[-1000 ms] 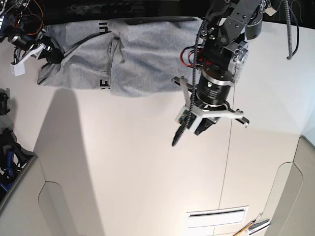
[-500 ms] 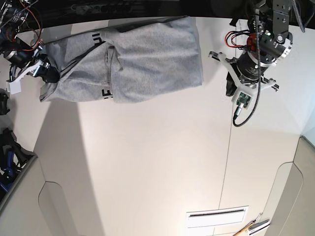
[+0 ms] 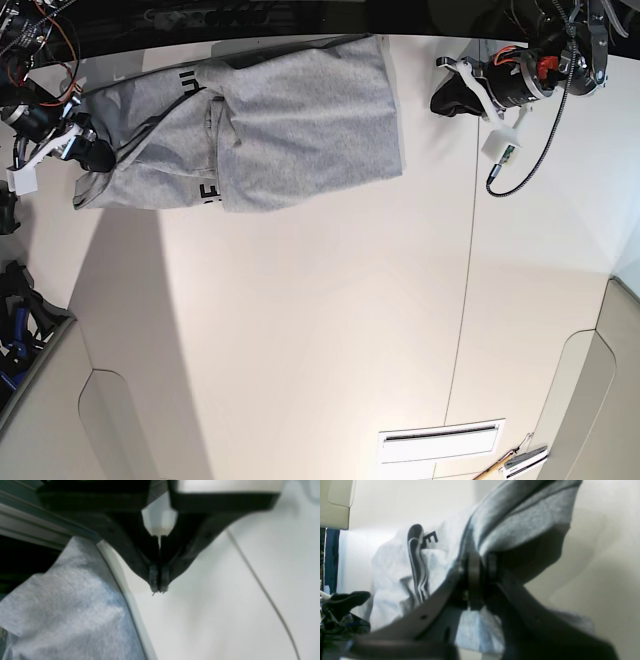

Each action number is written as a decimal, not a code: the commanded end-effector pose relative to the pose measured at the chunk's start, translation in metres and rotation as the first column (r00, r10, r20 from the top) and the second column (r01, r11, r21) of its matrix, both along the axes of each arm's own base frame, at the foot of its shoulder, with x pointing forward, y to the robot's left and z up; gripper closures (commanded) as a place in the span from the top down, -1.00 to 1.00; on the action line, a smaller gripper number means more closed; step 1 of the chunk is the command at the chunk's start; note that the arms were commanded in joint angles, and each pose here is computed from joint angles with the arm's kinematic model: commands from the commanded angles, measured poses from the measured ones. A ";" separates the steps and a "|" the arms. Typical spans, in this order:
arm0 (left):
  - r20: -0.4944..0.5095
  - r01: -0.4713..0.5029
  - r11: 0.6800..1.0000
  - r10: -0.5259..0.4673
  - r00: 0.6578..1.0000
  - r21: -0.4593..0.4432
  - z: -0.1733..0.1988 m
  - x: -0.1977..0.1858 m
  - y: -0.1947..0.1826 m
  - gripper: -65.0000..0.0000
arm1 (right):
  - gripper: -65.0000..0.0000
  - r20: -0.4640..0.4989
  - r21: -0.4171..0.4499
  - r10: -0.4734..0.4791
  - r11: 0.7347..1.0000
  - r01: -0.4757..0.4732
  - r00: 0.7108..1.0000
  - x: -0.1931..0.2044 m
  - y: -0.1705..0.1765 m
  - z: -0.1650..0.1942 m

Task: Fold the T-shirt properly
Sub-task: 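Release the left gripper and raise it away from the shirt, then grasp the shirt bundle end with the right gripper and drag it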

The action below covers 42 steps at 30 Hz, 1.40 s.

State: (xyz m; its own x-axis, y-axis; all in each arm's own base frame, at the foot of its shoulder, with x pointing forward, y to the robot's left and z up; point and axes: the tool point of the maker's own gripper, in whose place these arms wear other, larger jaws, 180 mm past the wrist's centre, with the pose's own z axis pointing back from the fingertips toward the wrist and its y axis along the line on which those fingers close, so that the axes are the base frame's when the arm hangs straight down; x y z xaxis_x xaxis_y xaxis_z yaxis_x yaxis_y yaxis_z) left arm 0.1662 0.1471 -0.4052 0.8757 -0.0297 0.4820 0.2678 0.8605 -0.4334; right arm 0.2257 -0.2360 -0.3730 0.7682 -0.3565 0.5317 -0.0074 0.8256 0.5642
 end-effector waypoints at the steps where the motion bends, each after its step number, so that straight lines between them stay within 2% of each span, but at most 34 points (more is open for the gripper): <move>1: 0.023 0.003 1.000 -0.002 1.000 -0.009 0.005 0.004 0.001 -1.00 | -1.00 0.051 -0.008 0.003 1.000 -0.002 0.999 0.008 -0.004 0.014; 7: 0.007 0.005 1.000 -0.005 1.000 -0.009 0.003 0.001 0.001 -1.00 | -1.00 0.073 0.054 0.027 0.998 -0.031 0.997 0.008 0.006 0.022; 13: -0.017 -0.038 0.999 0.038 0.999 -0.005 -0.002 0.001 0.000 -1.00 | -1.00 0.090 0.039 0.036 0.998 -0.039 0.995 0.010 0.007 0.028; 23: -0.024 -0.078 0.995 0.076 0.997 -0.069 -0.006 0.000 -0.025 -1.00 | -1.00 0.215 -0.068 0.118 0.992 -0.106 0.969 0.020 0.019 0.070; 26: -0.025 -0.077 0.995 0.075 0.997 -0.068 -0.006 0.000 -0.025 -1.00 | -1.00 0.260 -0.044 0.136 0.991 -0.129 0.956 0.023 0.030 0.082; 29: -0.025 -0.077 0.995 0.076 0.997 -0.069 -0.006 0.000 -0.025 -1.00 | -1.00 0.257 -0.021 0.176 0.984 -0.177 0.950 0.022 0.048 0.078; 33: -0.024 -0.078 0.995 0.076 0.997 -0.069 -0.006 0.000 -0.025 -1.00 | -1.00 0.233 0.012 0.290 0.954 -0.301 0.928 0.019 0.087 0.070; 37: -0.025 -0.077 0.995 0.076 0.997 -0.067 -0.006 0.000 -0.025 -1.00 | -1.00 0.220 0.056 0.408 0.901 -0.429 0.886 0.011 0.132 0.062; 42: -0.030 -0.069 0.997 0.068 0.997 -0.024 -0.011 -0.002 -0.019 -1.00 | -1.00 0.264 0.153 0.458 0.849 -0.505 0.849 0.003 0.186 0.065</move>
